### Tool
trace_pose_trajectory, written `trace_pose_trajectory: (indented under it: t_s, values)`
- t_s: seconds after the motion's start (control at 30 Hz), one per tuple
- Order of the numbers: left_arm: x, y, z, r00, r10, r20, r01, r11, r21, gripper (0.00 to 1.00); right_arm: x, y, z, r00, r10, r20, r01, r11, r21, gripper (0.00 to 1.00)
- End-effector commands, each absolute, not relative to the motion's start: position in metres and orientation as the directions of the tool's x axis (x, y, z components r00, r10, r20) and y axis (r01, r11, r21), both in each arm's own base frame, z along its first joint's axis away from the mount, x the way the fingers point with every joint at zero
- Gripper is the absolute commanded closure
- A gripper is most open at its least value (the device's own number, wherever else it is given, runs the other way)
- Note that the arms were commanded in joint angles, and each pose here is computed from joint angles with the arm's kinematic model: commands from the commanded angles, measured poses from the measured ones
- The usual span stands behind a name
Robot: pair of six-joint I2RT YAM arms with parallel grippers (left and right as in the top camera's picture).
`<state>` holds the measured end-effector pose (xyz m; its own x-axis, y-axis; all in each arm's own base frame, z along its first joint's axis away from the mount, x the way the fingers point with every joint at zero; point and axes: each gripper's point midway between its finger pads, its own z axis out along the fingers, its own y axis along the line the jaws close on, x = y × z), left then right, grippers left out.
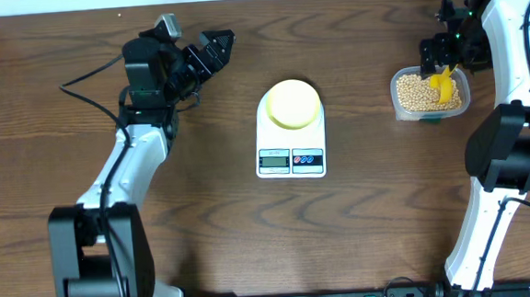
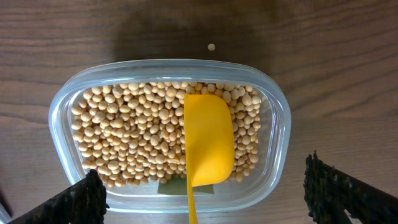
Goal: Scoop item into bowl and weigh 50g on scale
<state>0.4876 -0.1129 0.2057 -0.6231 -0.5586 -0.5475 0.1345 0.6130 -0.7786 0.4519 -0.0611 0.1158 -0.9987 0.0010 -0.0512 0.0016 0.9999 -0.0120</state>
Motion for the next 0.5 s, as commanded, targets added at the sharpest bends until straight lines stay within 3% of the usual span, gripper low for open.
trace_pose_trajectory:
  t_s: [0.0,0.23,0.47]
  values:
    - [0.477,-0.113,0.246,-0.559,-0.462,-0.689,0.270,0.684,-0.678,0.02,0.453,-0.065,0.112,-0.999,0.008,-0.045,0.009,1.000,-0.022,0.01]
    - [0.456,-0.105,0.233,-0.611,-0.303,-0.732,0.226,0.819,-0.527,0.02,0.453,-0.065,0.112,-0.999,0.008,-0.044,0.009,1.000,-0.022,0.01]
    - [0.418,-0.128,0.194,-0.754,-0.160,-0.637,0.230,0.844,-0.485,0.02,0.453,-0.065,0.112,-0.999,0.008,-0.045,0.009,1.000,-0.022,0.01]
